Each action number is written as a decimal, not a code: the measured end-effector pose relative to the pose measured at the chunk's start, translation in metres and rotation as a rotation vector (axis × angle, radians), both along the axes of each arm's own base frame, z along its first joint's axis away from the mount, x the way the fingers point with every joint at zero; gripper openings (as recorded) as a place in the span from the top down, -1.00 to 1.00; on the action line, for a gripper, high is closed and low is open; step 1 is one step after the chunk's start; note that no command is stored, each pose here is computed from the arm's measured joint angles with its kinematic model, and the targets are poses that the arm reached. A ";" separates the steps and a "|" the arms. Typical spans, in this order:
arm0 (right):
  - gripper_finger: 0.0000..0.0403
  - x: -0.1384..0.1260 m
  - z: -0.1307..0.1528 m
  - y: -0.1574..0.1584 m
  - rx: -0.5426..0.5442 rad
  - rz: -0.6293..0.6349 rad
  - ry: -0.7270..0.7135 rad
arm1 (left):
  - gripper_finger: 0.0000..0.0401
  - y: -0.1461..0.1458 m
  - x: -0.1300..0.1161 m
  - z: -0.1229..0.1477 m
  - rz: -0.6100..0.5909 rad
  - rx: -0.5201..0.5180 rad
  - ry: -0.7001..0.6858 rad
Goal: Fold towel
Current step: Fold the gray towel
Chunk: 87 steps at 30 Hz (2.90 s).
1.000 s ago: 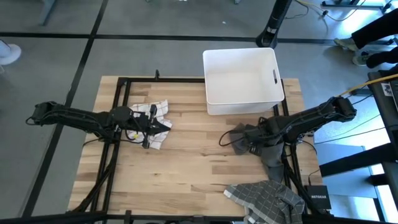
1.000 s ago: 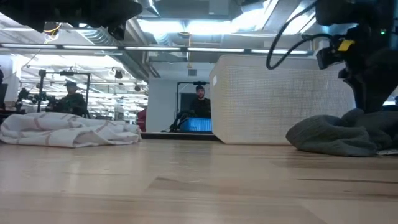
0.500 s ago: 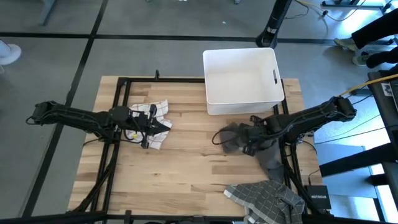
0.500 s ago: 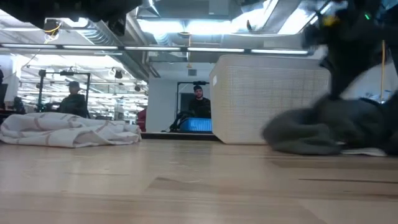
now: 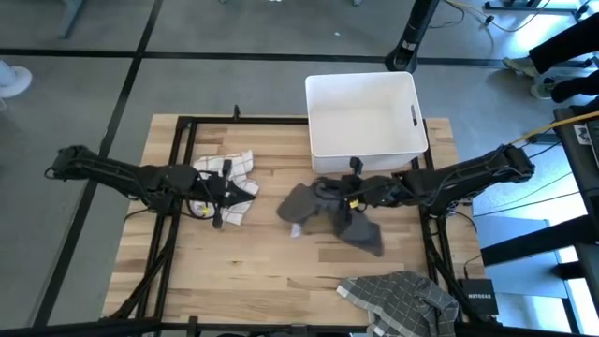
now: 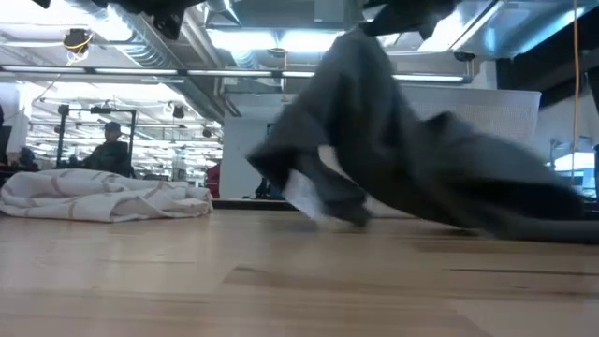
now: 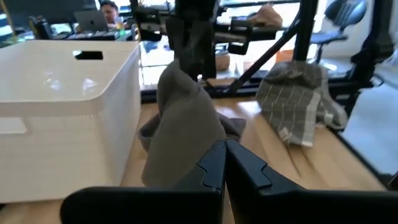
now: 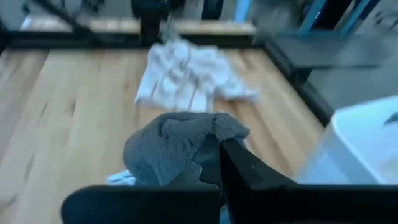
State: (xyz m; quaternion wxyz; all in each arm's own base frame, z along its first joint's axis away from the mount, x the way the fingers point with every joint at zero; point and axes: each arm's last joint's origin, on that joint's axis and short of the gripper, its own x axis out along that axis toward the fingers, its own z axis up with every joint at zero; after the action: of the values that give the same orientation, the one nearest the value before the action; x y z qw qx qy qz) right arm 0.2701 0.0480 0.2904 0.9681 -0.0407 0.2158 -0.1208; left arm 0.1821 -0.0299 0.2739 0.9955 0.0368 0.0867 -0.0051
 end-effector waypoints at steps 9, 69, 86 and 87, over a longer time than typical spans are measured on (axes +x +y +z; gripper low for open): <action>0.98 0.047 -0.069 0.011 0.019 0.003 0.069 | 1.00 -0.003 0.003 -0.007 0.004 0.049 0.057; 0.96 -0.040 -0.099 0.094 -0.215 -0.250 0.486 | 0.50 -0.010 0.050 -0.036 -0.005 0.101 0.105; 0.98 0.030 0.057 0.052 -0.120 -0.363 0.192 | 0.50 -0.039 0.063 -0.016 -0.086 0.163 -0.033; 0.98 0.032 0.058 0.048 -0.117 -0.375 0.190 | 0.50 -0.040 0.067 -0.020 -0.081 0.180 -0.031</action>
State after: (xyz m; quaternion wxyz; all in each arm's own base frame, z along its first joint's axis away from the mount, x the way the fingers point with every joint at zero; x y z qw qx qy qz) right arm 0.3022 0.0959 0.3481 0.9000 -0.0672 0.3025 -0.3064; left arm 0.2487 -0.0699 0.2543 0.9884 0.1295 0.0696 -0.0371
